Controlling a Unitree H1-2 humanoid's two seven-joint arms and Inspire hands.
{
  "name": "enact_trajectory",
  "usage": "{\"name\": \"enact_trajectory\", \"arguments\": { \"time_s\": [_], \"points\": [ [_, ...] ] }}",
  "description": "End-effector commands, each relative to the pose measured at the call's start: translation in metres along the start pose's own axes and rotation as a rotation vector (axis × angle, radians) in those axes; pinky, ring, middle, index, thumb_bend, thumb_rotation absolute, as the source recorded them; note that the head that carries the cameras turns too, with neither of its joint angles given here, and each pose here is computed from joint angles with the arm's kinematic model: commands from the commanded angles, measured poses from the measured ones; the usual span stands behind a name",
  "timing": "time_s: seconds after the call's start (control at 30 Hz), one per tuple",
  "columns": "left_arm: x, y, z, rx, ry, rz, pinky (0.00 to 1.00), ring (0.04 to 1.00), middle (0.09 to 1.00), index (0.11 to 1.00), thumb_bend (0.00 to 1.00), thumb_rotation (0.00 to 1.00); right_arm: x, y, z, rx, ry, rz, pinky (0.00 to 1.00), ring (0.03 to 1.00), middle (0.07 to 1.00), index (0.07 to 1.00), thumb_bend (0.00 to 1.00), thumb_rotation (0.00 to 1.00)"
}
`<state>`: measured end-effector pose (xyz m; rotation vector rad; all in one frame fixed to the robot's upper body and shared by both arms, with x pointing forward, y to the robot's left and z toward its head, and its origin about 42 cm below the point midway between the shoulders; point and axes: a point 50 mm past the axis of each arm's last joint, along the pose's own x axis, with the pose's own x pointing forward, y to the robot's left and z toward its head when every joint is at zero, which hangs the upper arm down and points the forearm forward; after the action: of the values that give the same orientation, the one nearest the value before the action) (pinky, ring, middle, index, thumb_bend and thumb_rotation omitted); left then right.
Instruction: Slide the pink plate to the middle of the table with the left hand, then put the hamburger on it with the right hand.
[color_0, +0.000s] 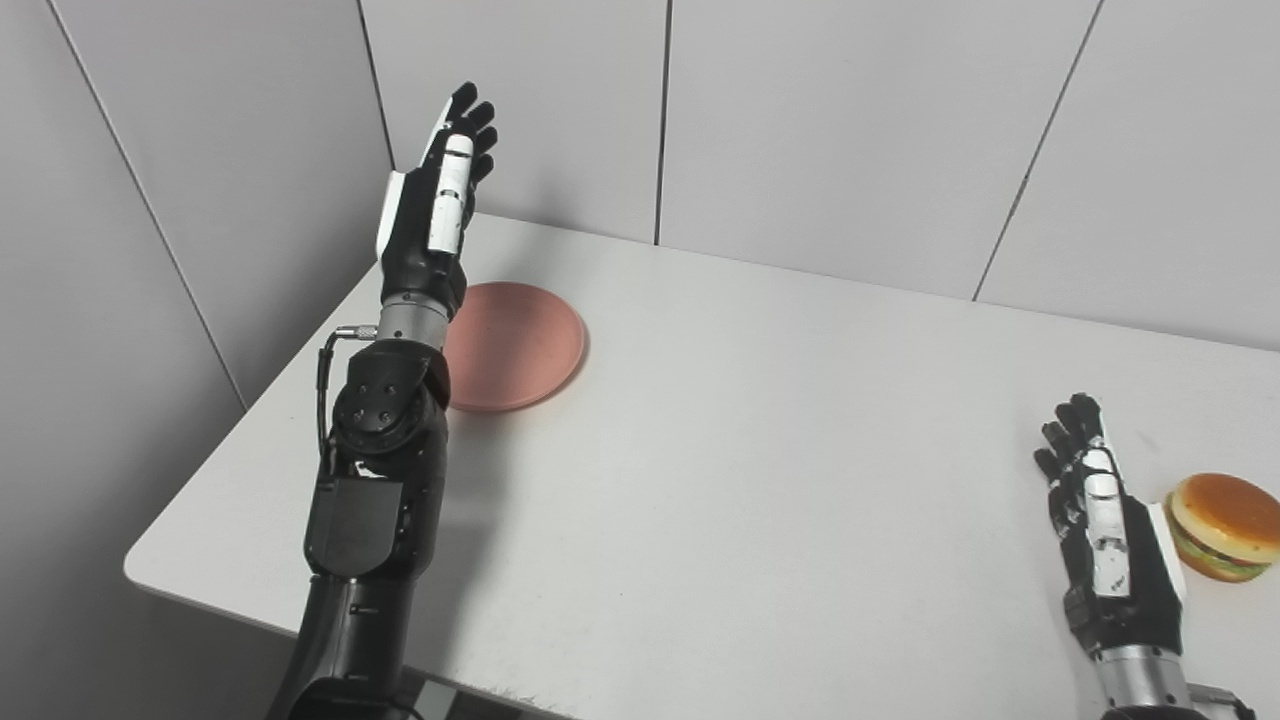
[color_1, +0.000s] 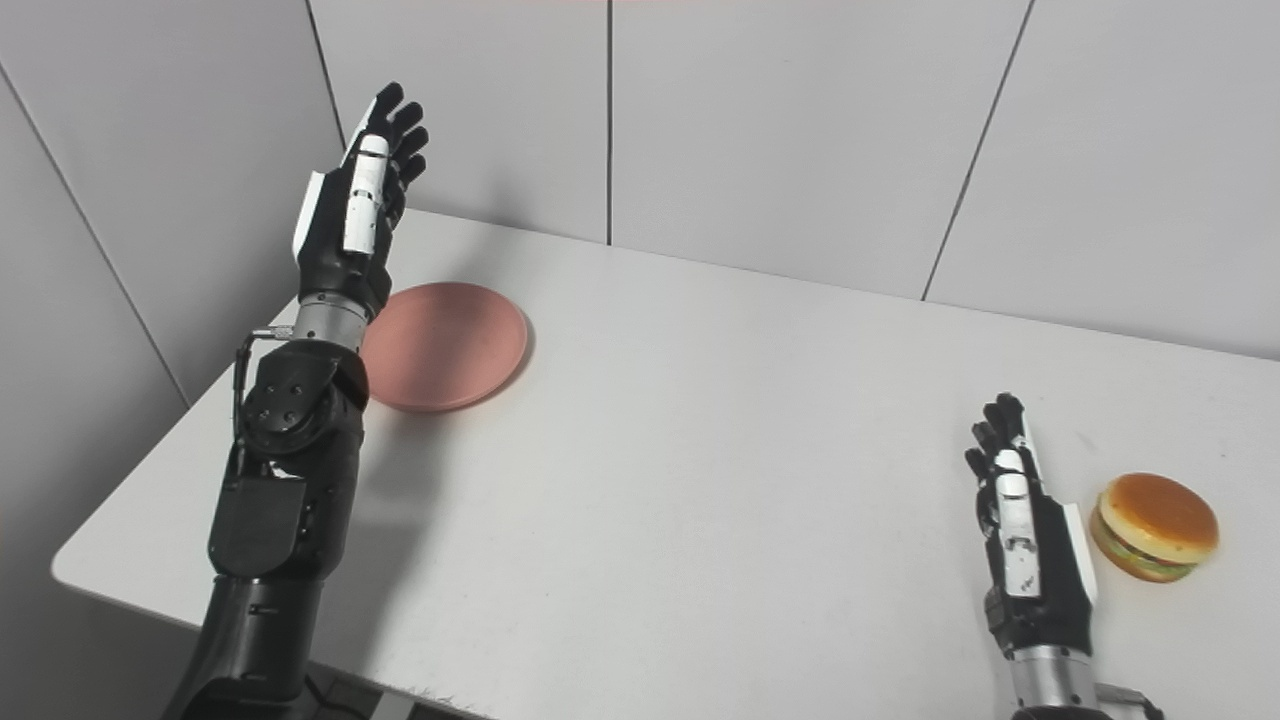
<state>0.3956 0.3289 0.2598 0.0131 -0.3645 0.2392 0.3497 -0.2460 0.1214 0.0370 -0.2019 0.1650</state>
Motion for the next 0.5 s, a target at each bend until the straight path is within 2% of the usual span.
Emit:
{"name": "enact_trajectory", "arguments": {
  "time_s": [0.0,0.33,0.47],
  "points": [
    [0.018,0.012,0.024,0.003,-0.083,0.007,0.94,0.926,0.927,0.919,0.40,1.00,-0.025,-0.005,-0.023,0.013,0.076,-0.014,1.00,1.000,1.000,1.000,0.19,1.00],
    [0.027,0.047,0.022,-0.029,-0.033,0.084,0.92,0.920,0.925,0.913,0.35,1.00,-0.025,-0.006,-0.022,0.013,0.080,-0.019,1.00,1.000,1.000,1.000,0.19,1.00],
    [0.027,0.060,0.011,-0.045,-0.001,0.120,0.92,0.916,0.919,0.909,0.35,1.00,-0.027,-0.006,-0.020,0.015,0.079,-0.023,1.00,1.000,1.000,1.000,0.17,1.00]
  ]
}}
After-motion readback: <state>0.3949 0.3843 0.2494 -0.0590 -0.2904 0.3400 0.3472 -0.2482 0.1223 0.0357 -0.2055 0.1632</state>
